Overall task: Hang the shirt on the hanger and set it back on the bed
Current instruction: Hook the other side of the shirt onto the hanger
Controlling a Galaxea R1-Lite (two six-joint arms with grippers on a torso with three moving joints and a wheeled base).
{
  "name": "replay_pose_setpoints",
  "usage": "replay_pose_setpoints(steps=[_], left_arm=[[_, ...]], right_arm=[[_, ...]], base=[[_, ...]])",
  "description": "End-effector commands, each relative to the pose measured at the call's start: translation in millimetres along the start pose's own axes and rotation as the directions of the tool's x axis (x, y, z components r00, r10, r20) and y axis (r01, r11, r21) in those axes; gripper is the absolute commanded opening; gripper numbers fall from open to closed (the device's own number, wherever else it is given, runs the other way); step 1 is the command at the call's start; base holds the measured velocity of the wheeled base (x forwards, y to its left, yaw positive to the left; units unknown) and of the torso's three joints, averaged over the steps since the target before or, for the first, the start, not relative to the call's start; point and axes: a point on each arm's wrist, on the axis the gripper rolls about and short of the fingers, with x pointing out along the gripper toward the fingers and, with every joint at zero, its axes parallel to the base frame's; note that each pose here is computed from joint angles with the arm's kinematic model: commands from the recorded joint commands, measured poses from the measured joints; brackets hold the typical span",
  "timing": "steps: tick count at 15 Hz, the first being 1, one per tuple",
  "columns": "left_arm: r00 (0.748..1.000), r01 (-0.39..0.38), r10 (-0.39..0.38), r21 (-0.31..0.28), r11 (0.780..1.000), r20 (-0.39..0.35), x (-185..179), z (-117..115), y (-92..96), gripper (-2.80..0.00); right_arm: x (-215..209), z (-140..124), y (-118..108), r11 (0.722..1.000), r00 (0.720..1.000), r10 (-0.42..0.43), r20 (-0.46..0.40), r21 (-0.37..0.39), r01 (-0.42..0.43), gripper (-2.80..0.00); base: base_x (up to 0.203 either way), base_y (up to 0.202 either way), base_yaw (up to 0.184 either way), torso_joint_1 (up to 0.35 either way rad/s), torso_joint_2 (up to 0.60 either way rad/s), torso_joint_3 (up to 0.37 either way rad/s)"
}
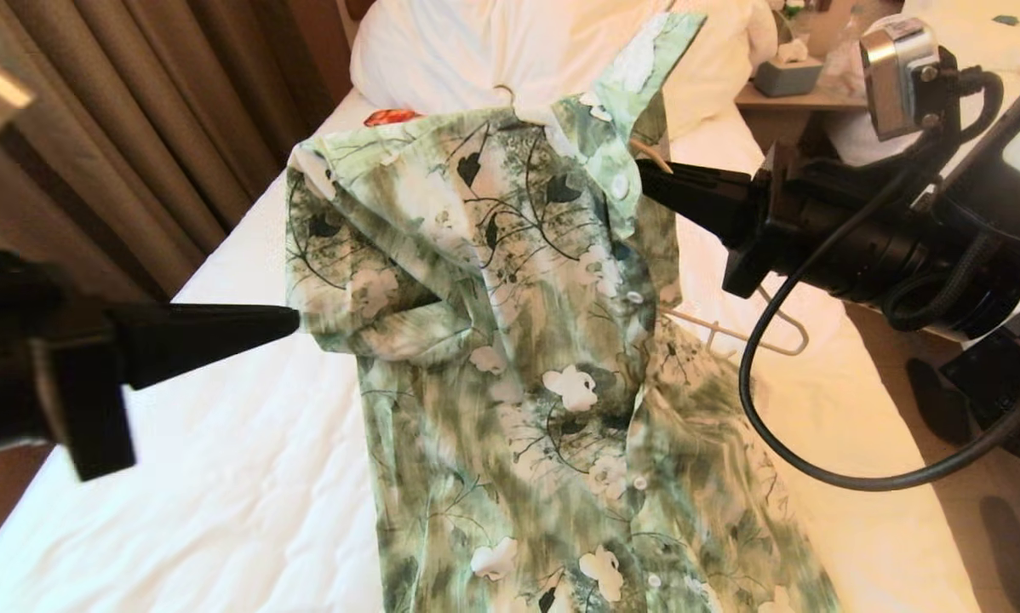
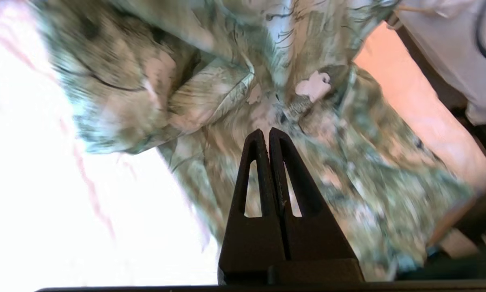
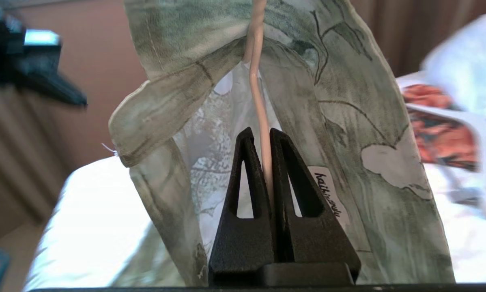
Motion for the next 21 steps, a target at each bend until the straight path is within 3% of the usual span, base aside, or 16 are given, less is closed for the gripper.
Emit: replay_pose_setpoints(steps=[1,4,8,12,14,15,21], left_arm=[[0.999,-0.007,0.007,-0.005,1.0,0.05,-41.6,1.2,7.5,-2.8],[0.997,-0.011,0.01,0.017,1.0,0.08,-63.3,-3.4,11.6,-2.8],[0.998,-0.007,0.005,0.025,1.0,0.07,-54.7,1.2,10.6,-2.8],[0.998,-0.005,-0.002,0.12,0.993,0.058,-38.9,15.4,9.1,-2.8],[0.996,0.034,-0.045,0.148,0.988,0.076,-39.0,22.5,8.2,-2.8],[0.995,0.047,-0.061,0.157,0.986,0.08,-38.7,24.2,7.8,0.0],[0.984,0.119,-0.141,0.187,0.975,0.105,-21.8,36.2,4.9,0.0]], right_arm=[[-1.5,-1.6,2.8,0.999,0.999,0.037,-0.006,0.005,-0.037,-2.8],[2.5,-7.3,11.2,0.993,0.993,0.109,-0.048,0.06,-0.106,-2.8],[7.4,-2.6,23.3,0.987,0.988,0.147,-0.039,0.073,-0.144,-2.8],[19.5,-6.1,40.6,0.972,0.977,0.207,-0.051,0.12,-0.2,-2.8],[23.5,-6.3,48.4,0.967,0.971,0.231,-0.052,0.124,-0.223,-2.8],[24.8,-6.0,51.3,0.965,0.97,0.239,-0.05,0.124,-0.232,-2.8],[30.9,-2.6,65.4,0.951,0.959,0.28,-0.048,0.146,-0.271,-2.8]], base=[[0.0,0.0,0.0,0.0,0.0,0.0],[0.0,0.0,0.0,0.0,0.0,0.0],[0.0,0.0,0.0,0.0,0.0,0.0],[0.0,0.0,0.0,0.0,0.0,0.0],[0.0,0.0,0.0,0.0,0.0,0.0],[0.0,0.0,0.0,0.0,0.0,0.0],[0.0,0.0,0.0,0.0,0.0,0.0]])
